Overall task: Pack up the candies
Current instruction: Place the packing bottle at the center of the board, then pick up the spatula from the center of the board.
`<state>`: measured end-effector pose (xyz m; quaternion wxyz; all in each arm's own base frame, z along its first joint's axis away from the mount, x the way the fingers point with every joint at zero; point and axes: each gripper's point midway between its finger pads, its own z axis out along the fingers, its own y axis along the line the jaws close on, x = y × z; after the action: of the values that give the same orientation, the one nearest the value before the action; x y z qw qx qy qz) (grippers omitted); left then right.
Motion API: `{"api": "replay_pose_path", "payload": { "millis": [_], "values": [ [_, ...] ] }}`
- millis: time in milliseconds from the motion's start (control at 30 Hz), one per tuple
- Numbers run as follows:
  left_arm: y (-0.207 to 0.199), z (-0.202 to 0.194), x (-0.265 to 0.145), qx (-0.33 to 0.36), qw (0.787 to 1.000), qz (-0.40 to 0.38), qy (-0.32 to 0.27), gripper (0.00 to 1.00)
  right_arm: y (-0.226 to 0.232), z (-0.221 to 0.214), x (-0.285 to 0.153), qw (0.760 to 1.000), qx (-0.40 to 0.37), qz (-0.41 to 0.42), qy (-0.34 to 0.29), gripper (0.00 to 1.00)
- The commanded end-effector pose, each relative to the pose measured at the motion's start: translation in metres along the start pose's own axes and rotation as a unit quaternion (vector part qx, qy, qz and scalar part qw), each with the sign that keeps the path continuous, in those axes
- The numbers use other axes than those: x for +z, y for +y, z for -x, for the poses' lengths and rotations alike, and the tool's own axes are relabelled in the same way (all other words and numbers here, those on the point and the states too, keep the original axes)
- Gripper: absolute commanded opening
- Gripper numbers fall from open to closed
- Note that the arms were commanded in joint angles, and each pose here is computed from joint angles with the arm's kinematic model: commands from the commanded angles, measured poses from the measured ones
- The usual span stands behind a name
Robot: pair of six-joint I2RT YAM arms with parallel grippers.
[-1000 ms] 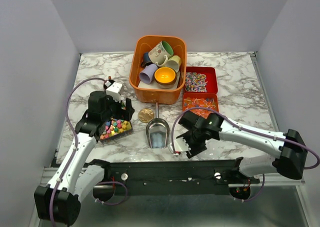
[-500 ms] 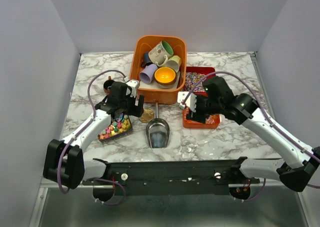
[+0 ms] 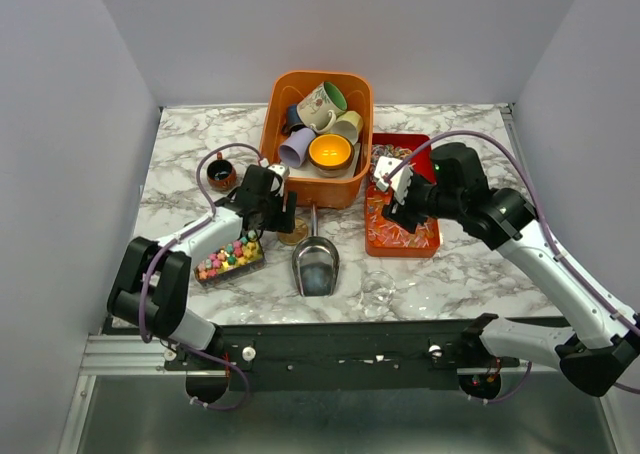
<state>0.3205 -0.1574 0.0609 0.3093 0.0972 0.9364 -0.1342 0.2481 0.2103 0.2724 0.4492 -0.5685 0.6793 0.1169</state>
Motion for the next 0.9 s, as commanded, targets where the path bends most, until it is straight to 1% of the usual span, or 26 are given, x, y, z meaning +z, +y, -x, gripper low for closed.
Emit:
{"api": "replay_pose_path", "payload": {
  "millis": [0, 67, 167, 300, 367, 433, 500, 767, 867],
  "values": [
    [-0.026, 0.010, -0.015, -0.007, 0.999, -0.045, -0.025, 0.80, -0.003, -0.001, 0.000, 1.000, 0.016, -0.010, -0.013, 0.66],
    [-0.033, 0.011, -0.024, 0.003, 0.998, -0.056, -0.037, 0.76, -0.003, -0.001, 0.001, 1.000, 0.017, -0.010, -0.013, 0.66],
    [-0.046, -0.001, -0.031, 0.020, 0.996, -0.086, -0.033, 0.73, -0.006, -0.001, 0.002, 1.000, 0.016, -0.012, -0.012, 0.66],
    [-0.049, -0.027, -0.031, 0.040, 0.995, -0.093, -0.011, 0.70, -0.008, -0.002, 0.004, 1.000, 0.016, -0.013, -0.012, 0.66],
    [-0.047, -0.033, -0.030, 0.055, 0.994, -0.090, -0.007, 0.68, -0.008, -0.001, 0.005, 1.000, 0.016, -0.012, -0.014, 0.66],
    [-0.047, -0.037, -0.028, 0.066, 0.994, -0.090, -0.003, 0.63, -0.008, 0.000, 0.005, 1.000, 0.018, -0.012, -0.016, 0.66],
    [-0.047, -0.041, -0.025, 0.080, 0.992, -0.093, 0.007, 0.55, -0.006, 0.000, 0.005, 1.000, 0.020, -0.008, -0.018, 0.66],
    [-0.064, -0.052, -0.018, 0.107, 0.987, -0.116, 0.039, 0.46, -0.006, -0.011, 0.003, 1.000, 0.021, -0.017, -0.012, 0.66],
    [-0.067, -0.056, -0.015, 0.114, 0.985, -0.118, 0.052, 0.38, -0.007, -0.013, 0.001, 0.999, 0.022, -0.021, -0.012, 0.66]
  ]
}}
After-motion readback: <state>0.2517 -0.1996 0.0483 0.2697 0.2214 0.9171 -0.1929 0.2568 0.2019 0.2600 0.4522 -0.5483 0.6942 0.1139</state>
